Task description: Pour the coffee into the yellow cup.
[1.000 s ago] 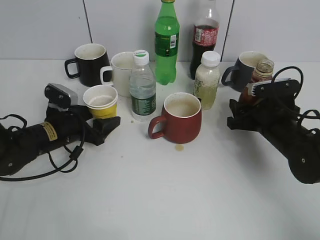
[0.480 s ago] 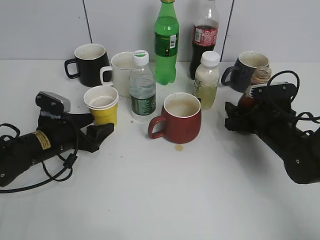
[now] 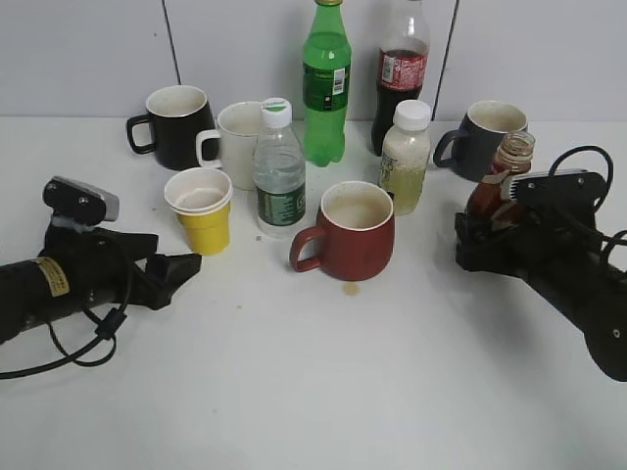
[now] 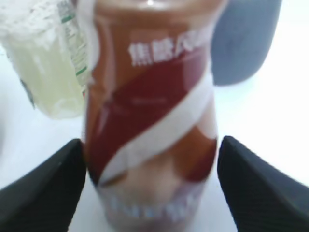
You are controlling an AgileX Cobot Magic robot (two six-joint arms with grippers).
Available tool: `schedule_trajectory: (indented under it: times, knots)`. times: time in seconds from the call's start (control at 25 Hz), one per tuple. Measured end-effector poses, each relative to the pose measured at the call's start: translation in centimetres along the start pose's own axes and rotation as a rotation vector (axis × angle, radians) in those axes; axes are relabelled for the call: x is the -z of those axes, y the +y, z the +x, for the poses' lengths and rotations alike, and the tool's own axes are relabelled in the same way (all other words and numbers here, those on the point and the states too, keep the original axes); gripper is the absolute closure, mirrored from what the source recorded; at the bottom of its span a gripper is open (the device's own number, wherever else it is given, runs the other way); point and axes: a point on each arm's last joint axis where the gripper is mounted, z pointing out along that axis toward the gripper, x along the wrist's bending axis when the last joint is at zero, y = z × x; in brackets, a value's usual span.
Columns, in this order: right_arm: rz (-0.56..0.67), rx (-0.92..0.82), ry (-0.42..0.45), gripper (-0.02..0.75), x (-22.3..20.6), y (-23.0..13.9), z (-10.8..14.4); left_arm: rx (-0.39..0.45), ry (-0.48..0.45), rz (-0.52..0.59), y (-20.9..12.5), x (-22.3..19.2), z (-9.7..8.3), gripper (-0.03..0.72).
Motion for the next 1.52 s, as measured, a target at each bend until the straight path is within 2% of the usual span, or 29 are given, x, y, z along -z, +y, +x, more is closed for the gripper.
schedule_trajectory:
  times: [0.24,0.32,0.44,0.56,0.64,0.76,0.92,1.0,1.08,1.12,1.16,1.24,1.36,1.52]
  knots:
    - [0.118,-0.008,0.006,0.11,2.4,0.7,-0.2,-0.026,0.021,-0.018,1.9,3.1,-1.0,0.094]
    - [0.179,-0.019,0.001,0.113,3.1,0.9,-0.3,-0.034,0.054,0.0,2.7,4.1,-1.1,0.094]
    - [0.29,-0.031,0.017,0.126,4.4,1.5,-0.2,-0.049,0.156,0.063,5.0,6.6,-1.1,0.094]
    - [0.367,-0.035,0.046,0.139,5.9,3.0,-0.1,-0.013,0.227,0.067,6.7,8.6,-1.4,0.094]
    - [0.395,-0.042,0.062,0.141,7.2,4.3,-0.1,0.05,0.294,0.06,8.5,11.2,-2.0,0.096]
    - [0.456,-0.05,0.094,0.141,8.9,6.5,0.0,0.126,0.357,0.135,10.3,14.6,-2.8,0.105]
    - [0.583,-0.026,0.147,0.143,11.8,9.9,0.1,0.159,0.421,0.243,12.9,19.7,-4.1,0.114]
    - [0.631,-0.022,0.168,0.144,13.7,11.6,0.1,0.167,0.445,0.243,14.1,22.9,-5.0,0.116]
    - [0.642,-0.018,0.185,0.144,16.0,13.0,-0.1,0.161,0.459,0.192,14.9,26.4,-6.1,0.123]
    - [0.659,-0.015,0.193,0.144,17.2,13.4,-0.2,0.159,0.461,0.198,14.9,26.8,-6.2,0.124]
    - [0.653,-0.013,0.2,0.144,18.5,13.7,-0.3,0.125,0.469,0.201,14.5,29.3,-7.0,0.129]
    - [0.654,-0.006,0.213,0.144,21.1,14.1,-0.6,0.109,0.477,0.247,13.5,31.2,-7.6,0.133]
    - [0.558,-0.001,0.227,0.144,25.5,14.7,-1.1,0.125,0.473,0.257,11.4,34.7,-8.9,0.137]
    - [0.446,0.025,0.22,0.144,29.9,14.1,-1.9,0.105,0.432,0.152,9.6,37.2,-10.2,0.144]
